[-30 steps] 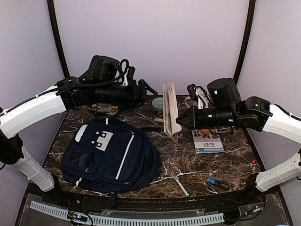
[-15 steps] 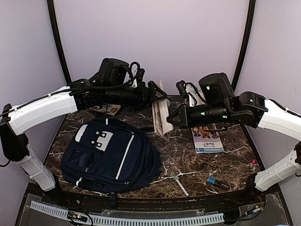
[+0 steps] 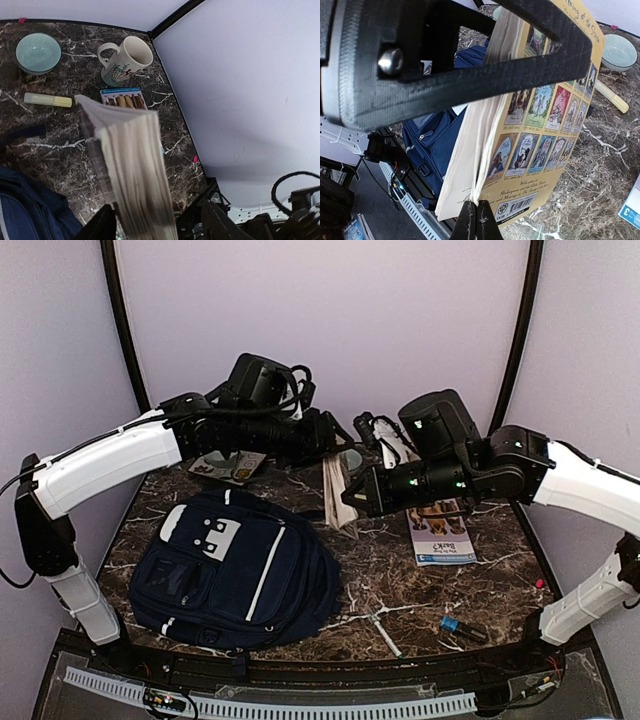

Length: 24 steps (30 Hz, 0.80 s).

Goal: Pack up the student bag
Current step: Pass from the right arm to the left

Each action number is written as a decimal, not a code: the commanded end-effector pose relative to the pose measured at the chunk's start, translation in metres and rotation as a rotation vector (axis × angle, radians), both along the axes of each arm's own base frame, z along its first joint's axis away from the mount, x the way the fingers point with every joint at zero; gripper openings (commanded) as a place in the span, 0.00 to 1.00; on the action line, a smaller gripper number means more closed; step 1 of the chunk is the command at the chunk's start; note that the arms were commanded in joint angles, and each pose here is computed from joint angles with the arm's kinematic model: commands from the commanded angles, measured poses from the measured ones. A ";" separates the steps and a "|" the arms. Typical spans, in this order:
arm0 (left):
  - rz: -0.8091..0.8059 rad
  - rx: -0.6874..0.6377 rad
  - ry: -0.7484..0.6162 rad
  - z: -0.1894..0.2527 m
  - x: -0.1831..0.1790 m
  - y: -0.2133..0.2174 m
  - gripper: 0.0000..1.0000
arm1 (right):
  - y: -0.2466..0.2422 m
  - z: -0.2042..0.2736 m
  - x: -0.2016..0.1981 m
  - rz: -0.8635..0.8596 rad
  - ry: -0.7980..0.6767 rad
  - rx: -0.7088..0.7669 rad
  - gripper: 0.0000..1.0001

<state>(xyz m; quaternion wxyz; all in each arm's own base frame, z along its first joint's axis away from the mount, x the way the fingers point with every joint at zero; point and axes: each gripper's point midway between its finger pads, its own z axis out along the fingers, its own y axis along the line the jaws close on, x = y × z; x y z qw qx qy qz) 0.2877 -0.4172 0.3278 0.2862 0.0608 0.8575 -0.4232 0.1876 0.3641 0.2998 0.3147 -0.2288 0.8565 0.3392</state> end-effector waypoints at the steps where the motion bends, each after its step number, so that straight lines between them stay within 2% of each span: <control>1: 0.022 0.034 -0.010 0.005 0.001 0.004 0.52 | 0.008 0.015 -0.002 0.021 -0.047 0.008 0.00; 5: 0.028 0.056 0.004 -0.004 0.000 0.005 0.27 | 0.011 0.016 -0.005 0.028 -0.055 0.007 0.00; 7: 0.033 0.060 0.003 -0.003 0.000 0.006 0.03 | 0.010 0.015 -0.005 0.024 -0.054 0.007 0.00; 10: 0.044 0.050 -0.022 0.005 -0.002 0.009 0.00 | 0.007 0.011 -0.005 0.009 -0.041 -0.002 0.00; 11: 0.045 0.044 -0.031 0.006 -0.002 0.011 0.00 | 0.005 0.010 -0.005 0.003 -0.032 -0.008 0.03; 12: 0.049 0.035 -0.041 0.009 -0.002 0.013 0.00 | 0.002 0.007 -0.003 -0.014 -0.022 -0.018 0.14; 14: 0.058 0.031 -0.054 0.013 -0.004 0.019 0.00 | -0.009 0.004 0.004 -0.077 -0.010 -0.033 0.50; 16: 0.085 0.033 -0.057 0.015 -0.005 0.028 0.00 | -0.021 0.006 0.011 -0.144 -0.005 -0.022 0.72; 18: 0.124 0.013 -0.056 0.021 -0.005 0.039 0.00 | -0.033 0.010 0.018 -0.202 0.009 0.014 0.82; 19: 0.137 -0.006 -0.054 0.024 -0.006 0.043 0.00 | -0.039 0.013 0.021 -0.228 0.017 0.035 0.93; 20: 0.147 -0.033 -0.058 0.029 -0.006 0.045 0.00 | -0.046 0.016 0.024 -0.255 0.027 0.059 0.99; 24: 0.179 -0.157 -0.050 0.048 -0.009 0.051 0.00 | -0.067 0.022 0.035 -0.344 0.087 0.159 1.00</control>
